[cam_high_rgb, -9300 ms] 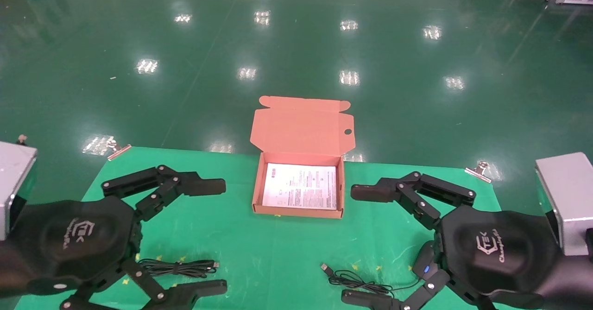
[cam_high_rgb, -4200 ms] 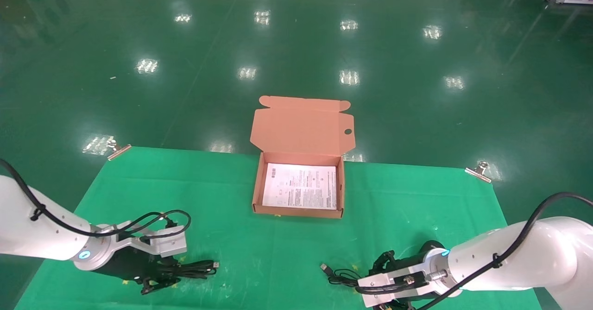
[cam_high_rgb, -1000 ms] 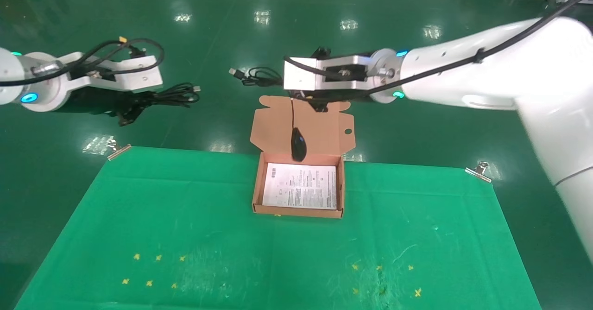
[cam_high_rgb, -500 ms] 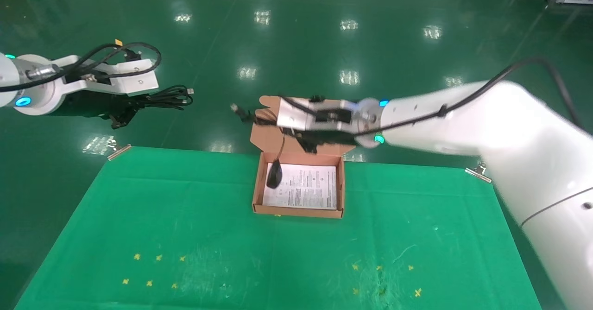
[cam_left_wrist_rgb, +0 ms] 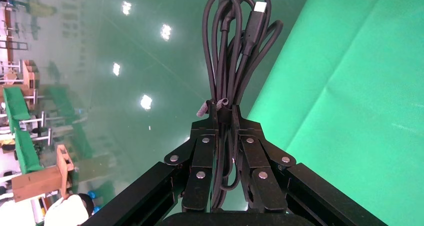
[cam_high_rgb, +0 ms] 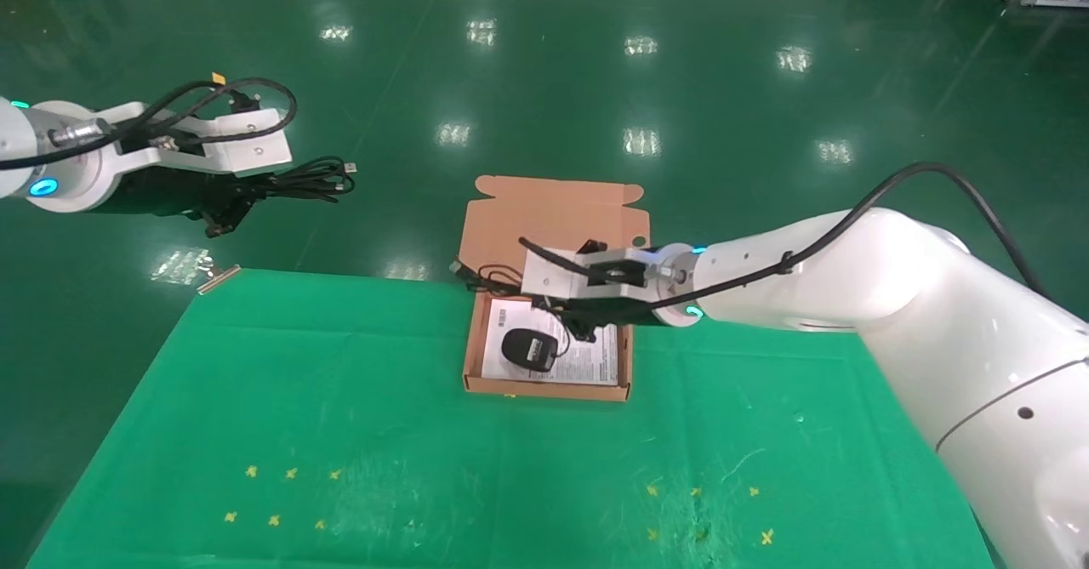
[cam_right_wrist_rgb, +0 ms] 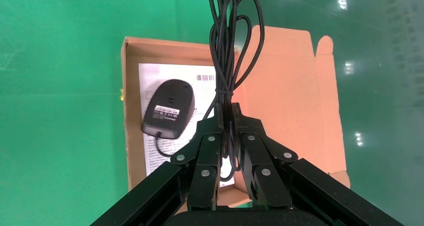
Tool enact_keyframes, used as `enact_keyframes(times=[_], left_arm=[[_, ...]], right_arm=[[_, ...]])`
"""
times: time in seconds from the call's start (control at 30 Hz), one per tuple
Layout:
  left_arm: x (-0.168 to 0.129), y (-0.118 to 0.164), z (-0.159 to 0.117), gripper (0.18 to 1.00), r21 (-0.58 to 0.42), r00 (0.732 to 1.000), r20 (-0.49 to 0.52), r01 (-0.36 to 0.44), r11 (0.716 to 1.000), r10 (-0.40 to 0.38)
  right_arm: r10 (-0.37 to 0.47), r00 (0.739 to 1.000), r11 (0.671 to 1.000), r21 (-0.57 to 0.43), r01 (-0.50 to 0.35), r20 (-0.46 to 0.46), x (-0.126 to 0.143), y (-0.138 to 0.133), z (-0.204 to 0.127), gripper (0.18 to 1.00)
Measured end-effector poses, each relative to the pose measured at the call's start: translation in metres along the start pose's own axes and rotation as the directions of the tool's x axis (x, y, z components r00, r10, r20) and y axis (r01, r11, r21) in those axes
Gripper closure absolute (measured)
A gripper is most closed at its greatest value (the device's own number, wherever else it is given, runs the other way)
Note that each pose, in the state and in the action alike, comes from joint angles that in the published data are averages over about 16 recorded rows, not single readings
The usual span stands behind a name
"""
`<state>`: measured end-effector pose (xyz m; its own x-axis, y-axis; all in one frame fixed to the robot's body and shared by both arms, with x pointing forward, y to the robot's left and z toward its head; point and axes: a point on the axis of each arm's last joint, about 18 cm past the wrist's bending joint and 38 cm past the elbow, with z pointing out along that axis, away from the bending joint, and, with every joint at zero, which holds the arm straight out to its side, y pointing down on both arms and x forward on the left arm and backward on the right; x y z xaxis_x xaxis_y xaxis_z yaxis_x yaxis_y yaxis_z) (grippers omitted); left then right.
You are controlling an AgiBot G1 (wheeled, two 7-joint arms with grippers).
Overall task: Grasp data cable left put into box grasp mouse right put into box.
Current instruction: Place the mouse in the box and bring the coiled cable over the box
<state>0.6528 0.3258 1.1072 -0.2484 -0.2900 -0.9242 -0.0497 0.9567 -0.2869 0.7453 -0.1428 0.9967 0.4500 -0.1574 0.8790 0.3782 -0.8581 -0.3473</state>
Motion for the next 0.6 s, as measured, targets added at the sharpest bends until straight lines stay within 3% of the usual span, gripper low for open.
enact_keyframes(times=[0.37,0.6], left_arm=[[0.009,-0.011,0.009,0.958,0.030,1.000,-0.013,-0.017,0.999,0.017],[0.030,-0.035,0.033,0.959,0.095,0.998,-0.033,-0.044,0.994,0.048]], right_arm=[[-0.007,1.000,1.000,0.001,0.007,0.008,-0.001,0.002,-0.004,0.927],[-0.004,1.000,1.000,-0.004,0.004,-0.028,0.013,0.012,-0.020,0.841]])
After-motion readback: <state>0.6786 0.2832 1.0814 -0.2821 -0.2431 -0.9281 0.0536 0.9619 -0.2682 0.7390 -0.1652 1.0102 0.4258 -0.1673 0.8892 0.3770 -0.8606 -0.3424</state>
